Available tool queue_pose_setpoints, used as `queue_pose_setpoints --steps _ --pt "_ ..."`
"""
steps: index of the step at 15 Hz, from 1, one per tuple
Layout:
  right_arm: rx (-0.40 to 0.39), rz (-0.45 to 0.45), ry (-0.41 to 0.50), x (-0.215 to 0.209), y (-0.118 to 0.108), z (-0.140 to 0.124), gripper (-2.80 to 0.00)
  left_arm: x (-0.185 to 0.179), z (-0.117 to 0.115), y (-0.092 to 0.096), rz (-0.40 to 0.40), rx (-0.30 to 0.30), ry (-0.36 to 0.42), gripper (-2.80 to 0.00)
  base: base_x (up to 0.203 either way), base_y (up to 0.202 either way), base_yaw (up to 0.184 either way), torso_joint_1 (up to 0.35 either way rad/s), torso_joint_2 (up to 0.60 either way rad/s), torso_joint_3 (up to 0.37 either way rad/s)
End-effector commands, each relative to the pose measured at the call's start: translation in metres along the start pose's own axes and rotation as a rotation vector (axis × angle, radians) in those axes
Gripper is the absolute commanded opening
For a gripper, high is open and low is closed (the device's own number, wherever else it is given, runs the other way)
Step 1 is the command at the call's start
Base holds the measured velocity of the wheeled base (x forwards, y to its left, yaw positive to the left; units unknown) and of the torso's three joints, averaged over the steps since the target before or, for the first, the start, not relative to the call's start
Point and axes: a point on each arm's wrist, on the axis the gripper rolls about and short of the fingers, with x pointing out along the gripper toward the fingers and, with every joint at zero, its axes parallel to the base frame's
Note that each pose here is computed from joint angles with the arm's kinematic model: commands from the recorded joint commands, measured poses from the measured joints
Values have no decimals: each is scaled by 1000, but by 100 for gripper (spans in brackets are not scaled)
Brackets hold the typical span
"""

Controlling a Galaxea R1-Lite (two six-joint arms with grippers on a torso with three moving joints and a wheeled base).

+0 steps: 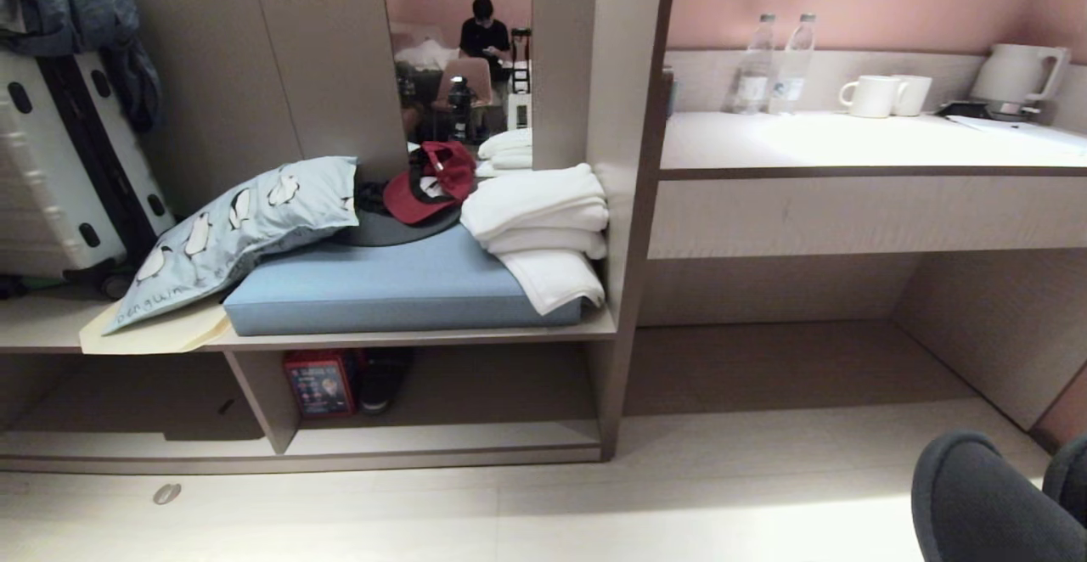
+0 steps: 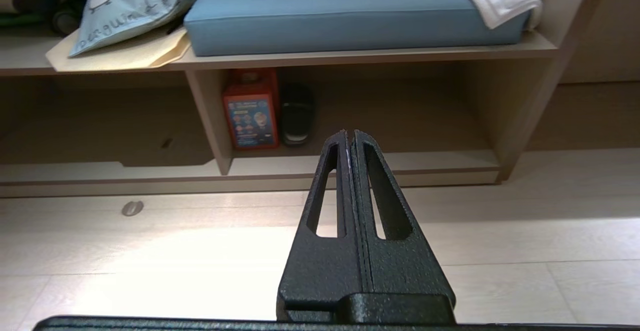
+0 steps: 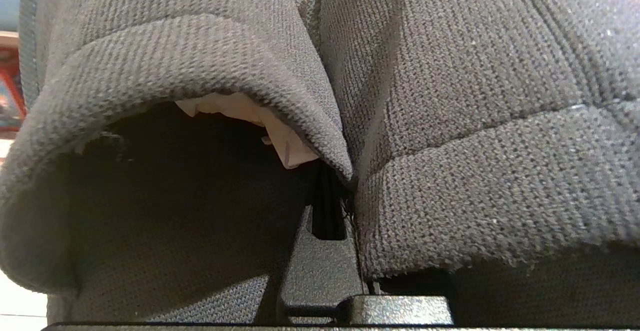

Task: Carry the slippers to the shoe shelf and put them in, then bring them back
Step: Place the slippers into the shoe cabinet

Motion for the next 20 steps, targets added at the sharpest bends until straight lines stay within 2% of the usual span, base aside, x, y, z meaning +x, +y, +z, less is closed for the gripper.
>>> queue_pose_setpoints --steps 1,20 --pt "-1 1 1 0 0 0 -280 0 0 0 0 1 1 -280 0 195 -6 7 4 0" --pt "-1 1 1 0 0 0 -280 0 0 0 -1 0 1 -280 0 195 -2 1 3 3"
